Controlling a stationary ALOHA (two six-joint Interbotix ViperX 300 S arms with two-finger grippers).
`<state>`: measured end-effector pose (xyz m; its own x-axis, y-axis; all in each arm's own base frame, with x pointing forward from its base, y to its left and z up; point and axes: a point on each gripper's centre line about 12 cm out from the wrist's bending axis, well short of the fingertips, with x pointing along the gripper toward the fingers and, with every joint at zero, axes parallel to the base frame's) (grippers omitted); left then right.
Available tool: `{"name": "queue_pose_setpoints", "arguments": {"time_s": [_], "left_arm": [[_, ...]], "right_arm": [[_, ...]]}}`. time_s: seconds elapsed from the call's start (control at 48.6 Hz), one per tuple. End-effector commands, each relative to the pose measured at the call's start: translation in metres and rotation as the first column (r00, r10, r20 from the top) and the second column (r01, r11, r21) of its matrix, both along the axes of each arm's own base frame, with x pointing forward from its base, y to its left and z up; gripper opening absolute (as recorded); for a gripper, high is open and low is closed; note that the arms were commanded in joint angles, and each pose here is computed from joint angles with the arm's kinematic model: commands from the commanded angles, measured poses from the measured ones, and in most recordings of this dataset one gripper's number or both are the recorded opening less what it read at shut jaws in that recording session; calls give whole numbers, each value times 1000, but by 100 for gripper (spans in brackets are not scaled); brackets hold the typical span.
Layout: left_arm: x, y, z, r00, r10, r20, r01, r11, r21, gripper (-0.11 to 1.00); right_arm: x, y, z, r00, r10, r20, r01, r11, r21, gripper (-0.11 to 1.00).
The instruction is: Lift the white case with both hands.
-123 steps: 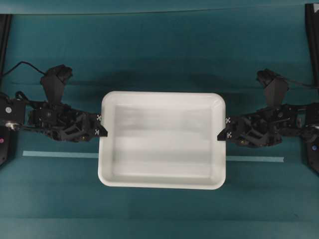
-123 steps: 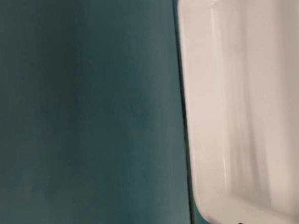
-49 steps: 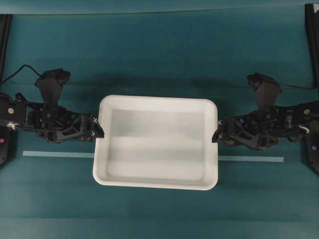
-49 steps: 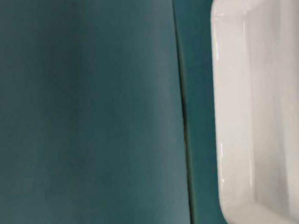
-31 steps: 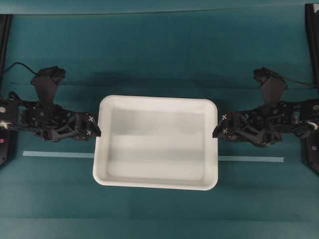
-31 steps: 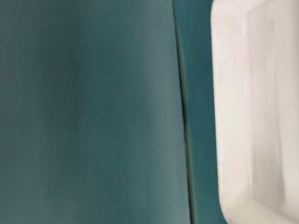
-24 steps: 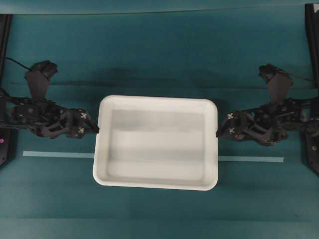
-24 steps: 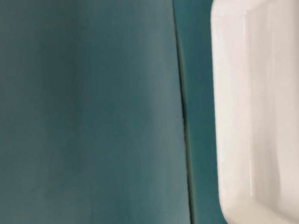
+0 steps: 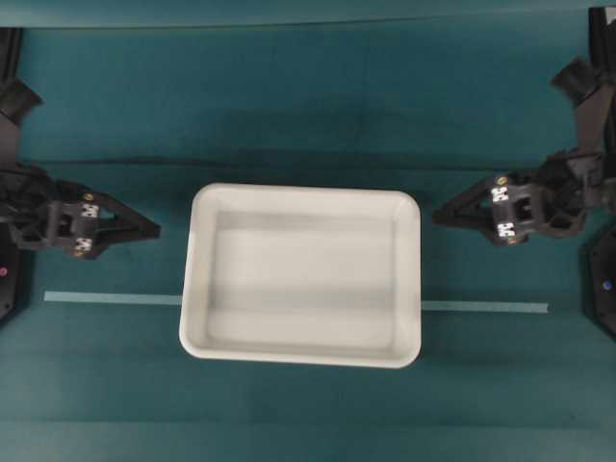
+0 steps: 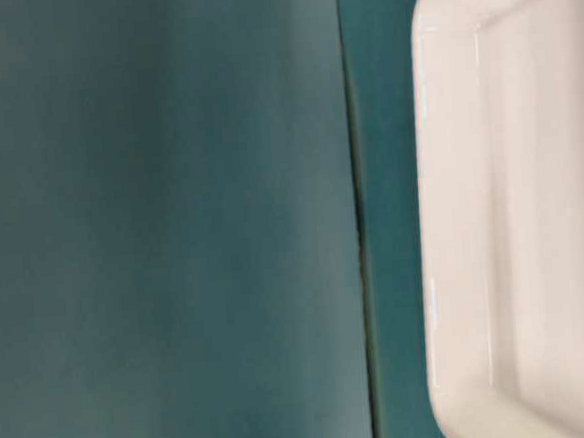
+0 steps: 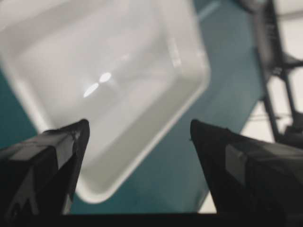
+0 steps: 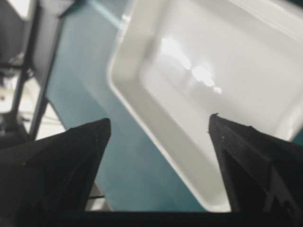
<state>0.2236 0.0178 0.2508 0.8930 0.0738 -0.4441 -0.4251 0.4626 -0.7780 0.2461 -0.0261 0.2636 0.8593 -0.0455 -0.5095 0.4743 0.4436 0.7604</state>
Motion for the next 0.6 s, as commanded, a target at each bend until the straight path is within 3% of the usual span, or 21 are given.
{"name": "queue_pose_setpoints", "arguments": {"time_s": [0.0,0.144,0.309,0.453,0.576], "left_arm": [[4,0,21,998,-30,51,27,998,61,92],[3,-2,40,994,-97,54,85,978,190,92],[-1,-2,57,985,-164,50,138,929,343,92],[-8,-3,72,976,-201,82,146,886,440,92],[-17,-4,82,968,-230,102,147,847,511,92]], "right_arm": [[3,0,17,999,34,39,-31,997,-65,89],[-1,0,29,993,101,63,-87,978,-190,89],[-8,3,39,981,172,84,-136,937,-323,89],[-16,6,52,965,237,113,-162,877,-452,89],[-27,7,66,946,287,149,-154,805,-574,89]]}}
